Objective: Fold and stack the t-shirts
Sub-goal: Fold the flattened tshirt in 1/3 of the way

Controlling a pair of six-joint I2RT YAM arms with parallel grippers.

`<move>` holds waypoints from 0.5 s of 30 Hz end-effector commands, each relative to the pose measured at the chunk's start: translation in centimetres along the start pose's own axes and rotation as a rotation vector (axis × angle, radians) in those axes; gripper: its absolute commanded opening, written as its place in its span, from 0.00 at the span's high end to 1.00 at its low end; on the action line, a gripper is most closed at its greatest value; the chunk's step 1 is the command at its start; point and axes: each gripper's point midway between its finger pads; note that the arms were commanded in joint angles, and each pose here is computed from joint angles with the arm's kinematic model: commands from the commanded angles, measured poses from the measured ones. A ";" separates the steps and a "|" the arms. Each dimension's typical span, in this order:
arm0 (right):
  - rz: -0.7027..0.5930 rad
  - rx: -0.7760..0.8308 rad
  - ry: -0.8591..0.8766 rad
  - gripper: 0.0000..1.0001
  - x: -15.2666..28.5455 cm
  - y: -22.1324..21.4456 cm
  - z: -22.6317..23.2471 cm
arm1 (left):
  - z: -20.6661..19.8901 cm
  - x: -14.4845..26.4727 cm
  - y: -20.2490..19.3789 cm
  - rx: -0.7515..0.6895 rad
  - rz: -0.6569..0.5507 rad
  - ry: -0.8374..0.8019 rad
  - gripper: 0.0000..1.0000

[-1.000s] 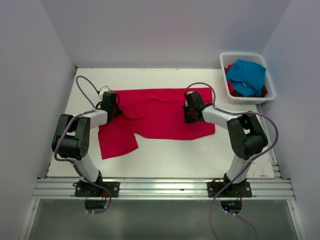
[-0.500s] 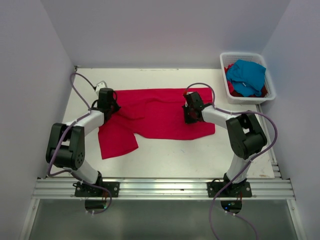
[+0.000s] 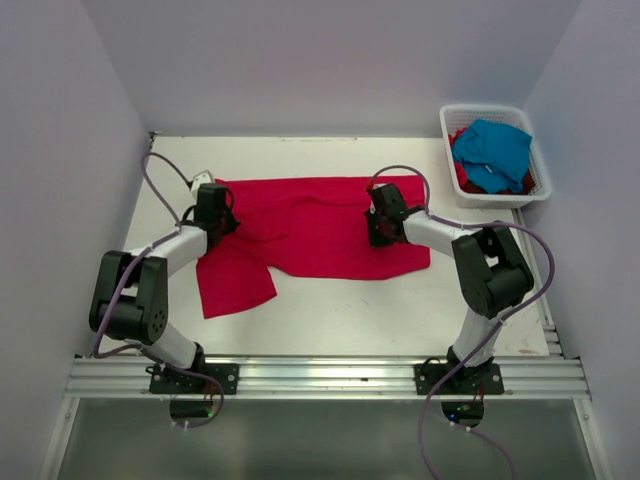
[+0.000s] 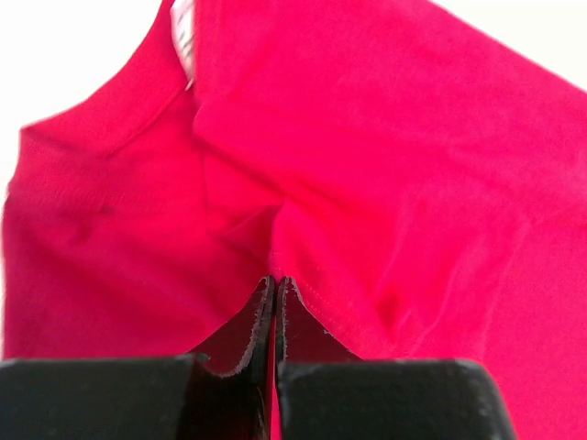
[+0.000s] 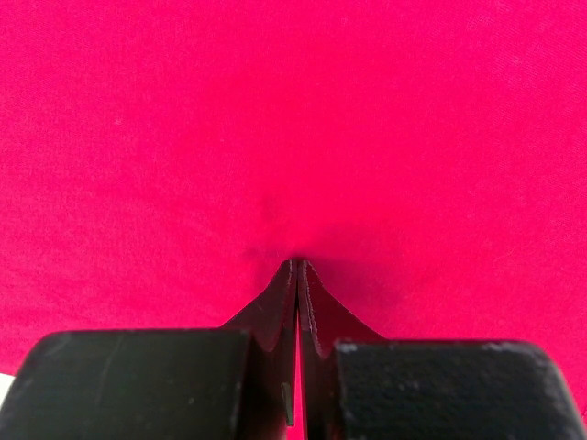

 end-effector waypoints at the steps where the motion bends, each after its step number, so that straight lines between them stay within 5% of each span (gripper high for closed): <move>1: -0.019 0.013 0.015 1.00 0.2 1.0 0.7 | 1.1 1.7 -0.3 0.010 -0.006 0.016 1.00; 15: -0.021 0.011 0.022 1.00 0.5 1.0 0.8 | 3.1 3.5 -3.8 0.025 0.051 0.052 1.00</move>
Point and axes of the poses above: each gripper's point midway between its finger pads, its own x axis back along the fingers, its own z axis along the line the jaws close on, y = z × x, and after that the axes turned 9 degrees about -x, right-handed
